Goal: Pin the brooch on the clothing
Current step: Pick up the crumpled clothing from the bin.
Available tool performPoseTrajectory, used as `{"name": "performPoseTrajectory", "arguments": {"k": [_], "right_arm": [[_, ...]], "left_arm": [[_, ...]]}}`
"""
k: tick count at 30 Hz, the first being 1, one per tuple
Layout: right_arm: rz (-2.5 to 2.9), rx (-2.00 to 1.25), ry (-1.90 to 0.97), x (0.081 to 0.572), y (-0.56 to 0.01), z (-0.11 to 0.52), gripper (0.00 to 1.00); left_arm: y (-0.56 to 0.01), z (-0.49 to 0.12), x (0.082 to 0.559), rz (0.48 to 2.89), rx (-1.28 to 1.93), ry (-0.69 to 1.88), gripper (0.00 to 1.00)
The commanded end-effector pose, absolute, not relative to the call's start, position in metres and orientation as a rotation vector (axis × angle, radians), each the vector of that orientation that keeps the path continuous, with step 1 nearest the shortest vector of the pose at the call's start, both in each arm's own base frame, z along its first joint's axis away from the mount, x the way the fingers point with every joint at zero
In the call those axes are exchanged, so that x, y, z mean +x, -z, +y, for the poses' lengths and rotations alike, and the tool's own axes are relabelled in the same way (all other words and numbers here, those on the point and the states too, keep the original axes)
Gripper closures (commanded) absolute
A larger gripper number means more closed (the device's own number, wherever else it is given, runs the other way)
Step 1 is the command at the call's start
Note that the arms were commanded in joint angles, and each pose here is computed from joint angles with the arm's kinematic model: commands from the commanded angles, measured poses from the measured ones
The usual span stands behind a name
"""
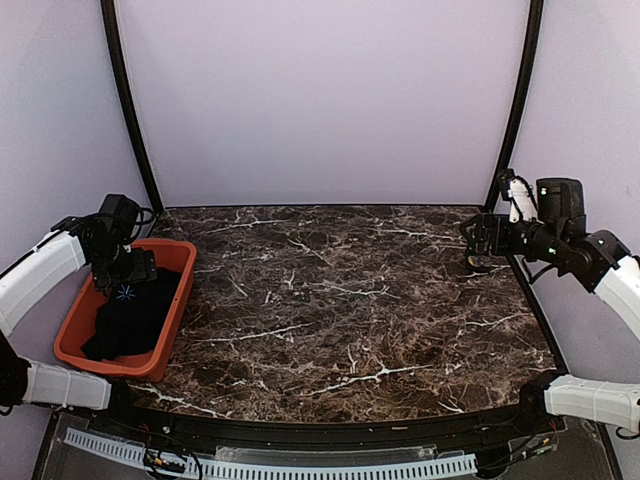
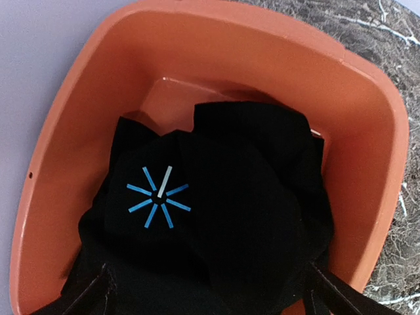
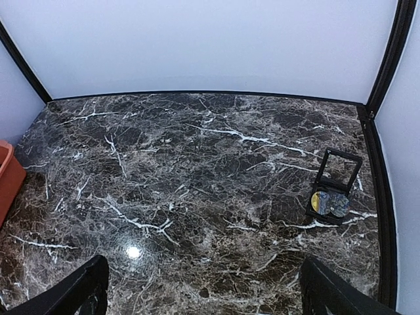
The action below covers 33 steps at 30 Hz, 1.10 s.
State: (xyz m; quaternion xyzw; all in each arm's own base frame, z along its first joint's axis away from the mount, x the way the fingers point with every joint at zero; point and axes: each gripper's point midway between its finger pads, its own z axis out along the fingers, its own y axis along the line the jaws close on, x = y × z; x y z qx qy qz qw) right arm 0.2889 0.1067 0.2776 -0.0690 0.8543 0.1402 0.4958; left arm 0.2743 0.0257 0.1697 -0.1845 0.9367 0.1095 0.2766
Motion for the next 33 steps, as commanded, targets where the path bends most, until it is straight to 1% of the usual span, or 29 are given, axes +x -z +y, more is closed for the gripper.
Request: {"name": "performPoseTrajectory", "arguments": {"k": [1,3,5,6,7,8,9,10,11,12,13,15,17,20,23,28,29,33], "right_arm": [[2.067,-0.171,-0.362,0.286,-0.276,0.11,0.01],[2.067,-0.184,-0.389,0.284,-0.277,0.114,0.01],[2.064,-0.187,-0.398,0.283,-0.278,0.115,0.01],[2.06,-0.188,-0.4,0.283,-0.279,0.115,0.01],[2.059,-0.188,-0.4,0.283,-0.28,0.115,0.01],[2.057,-0.186,-0.4,0.282,-0.281,0.114,0.01],[2.056,-0.185,-0.4,0.282,-0.281,0.114,0.01],[2.056,-0.184,-0.401,0.282,-0.281,0.114,0.01],[2.058,-0.183,-0.403,0.282,-0.28,0.114,0.01],[2.059,-0.181,-0.405,0.282,-0.28,0.115,0.01],[2.063,-0.176,-0.405,0.282,-0.278,0.114,0.01],[2.065,-0.175,-0.41,0.282,-0.277,0.115,0.01],[2.067,-0.171,-0.414,0.283,-0.277,0.115,0.01],[2.066,-0.17,-0.427,0.283,-0.277,0.117,0.01],[2.062,-0.175,-0.442,0.282,-0.278,0.119,0.01],[2.049,-0.183,-0.46,0.283,-0.282,0.122,0.01],[2.046,-0.184,-0.461,0.284,-0.283,0.122,0.01],[2.034,-0.181,-0.453,0.285,-0.288,0.122,0.01]], "left_arm": [[-0.138,0.022,0.27,2.584,-0.583,-0.226,0.04],[-0.126,0.02,0.27,2.606,-0.595,-0.211,0.07],[-0.117,0.017,0.271,2.617,-0.603,-0.198,0.13],[-0.113,0.017,0.271,2.625,-0.605,-0.198,0.19],[-0.112,0.017,0.272,2.625,-0.607,-0.198,0.27],[-0.11,0.018,0.273,2.626,-0.608,-0.206,0.31],[-0.11,0.018,0.273,2.622,-0.611,-0.209,0.42],[-0.112,0.019,0.275,2.61,-0.611,-0.213,0.48],[-0.114,0.02,0.276,2.599,-0.612,-0.213,0.58],[-0.119,0.02,0.278,2.574,-0.612,-0.208,0.63],[-0.122,0.021,0.279,2.56,-0.608,-0.205,0.76],[-0.136,0.022,0.283,2.507,-0.607,-0.193,0.96],[-0.152,0.023,0.286,2.444,-0.601,-0.174,0.99],[-0.187,0.023,0.292,2.321,-0.585,-0.124,0.99],[-0.237,0.016,0.298,2.189,-0.524,-0.031,0.99],[-0.326,-0.011,0.307,1.99,-0.359,0.178,0.99],[-0.349,-0.021,0.309,1.951,-0.316,0.236,0.99],[-0.41,-0.066,0.315,1.867,-0.115,0.395,0.99]]}}
